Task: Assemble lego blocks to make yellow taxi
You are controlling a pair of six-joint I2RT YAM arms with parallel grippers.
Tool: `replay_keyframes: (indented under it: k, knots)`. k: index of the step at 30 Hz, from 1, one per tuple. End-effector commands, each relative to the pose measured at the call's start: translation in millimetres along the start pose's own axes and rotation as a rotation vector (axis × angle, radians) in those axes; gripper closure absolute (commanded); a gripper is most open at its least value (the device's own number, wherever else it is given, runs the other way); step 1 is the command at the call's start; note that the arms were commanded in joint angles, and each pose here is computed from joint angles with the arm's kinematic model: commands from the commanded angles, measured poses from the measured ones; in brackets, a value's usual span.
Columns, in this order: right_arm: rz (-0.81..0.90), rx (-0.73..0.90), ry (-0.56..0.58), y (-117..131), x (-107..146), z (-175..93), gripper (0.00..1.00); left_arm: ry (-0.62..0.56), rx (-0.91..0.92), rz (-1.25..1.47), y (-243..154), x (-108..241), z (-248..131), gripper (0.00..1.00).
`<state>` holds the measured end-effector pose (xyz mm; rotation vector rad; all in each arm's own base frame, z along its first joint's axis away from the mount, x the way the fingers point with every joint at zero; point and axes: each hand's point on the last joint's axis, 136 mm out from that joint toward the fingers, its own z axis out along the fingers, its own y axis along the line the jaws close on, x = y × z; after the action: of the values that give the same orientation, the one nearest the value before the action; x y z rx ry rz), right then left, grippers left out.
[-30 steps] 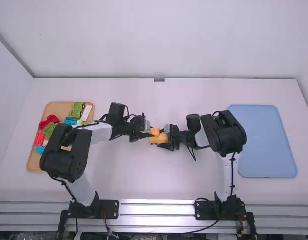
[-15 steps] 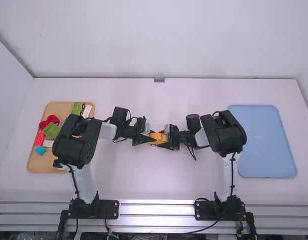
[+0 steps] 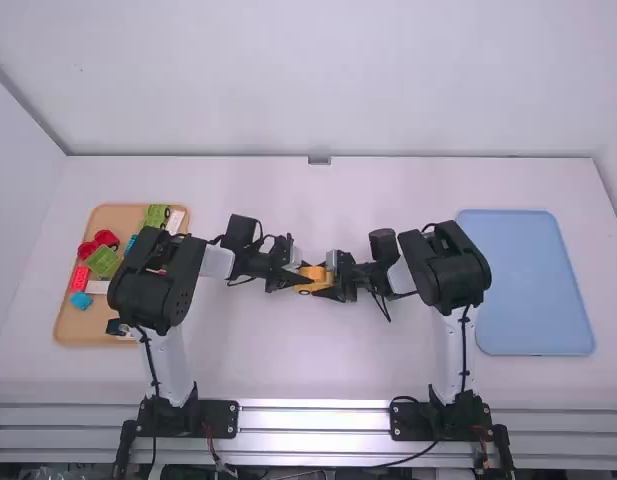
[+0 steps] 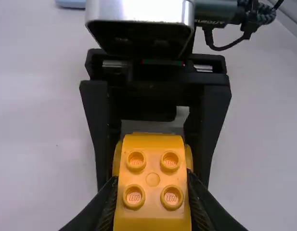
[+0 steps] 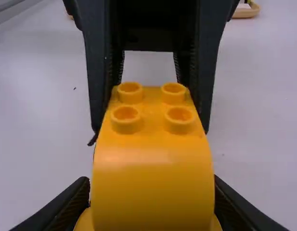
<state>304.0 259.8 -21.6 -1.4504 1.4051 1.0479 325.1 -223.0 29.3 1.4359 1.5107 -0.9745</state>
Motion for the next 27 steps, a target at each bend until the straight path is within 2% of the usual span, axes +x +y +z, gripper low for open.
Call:
replay_keyframes:
  k: [1,13,27]
  knots:
    - [0.001,0.017,0.033,-2.0,9.2,1.8,0.51,-0.008,0.023,0.015,-2.1,-2.2,6.3,0.91]
    - [0.001,0.005,0.033,1.3,8.6,4.8,0.50,0.191,-0.005,0.025,-12.6,26.1,30.1,0.93]
    - [0.002,0.008,0.035,0.8,8.9,4.6,0.49,0.404,-0.076,-0.032,-8.0,63.8,19.5,0.98]
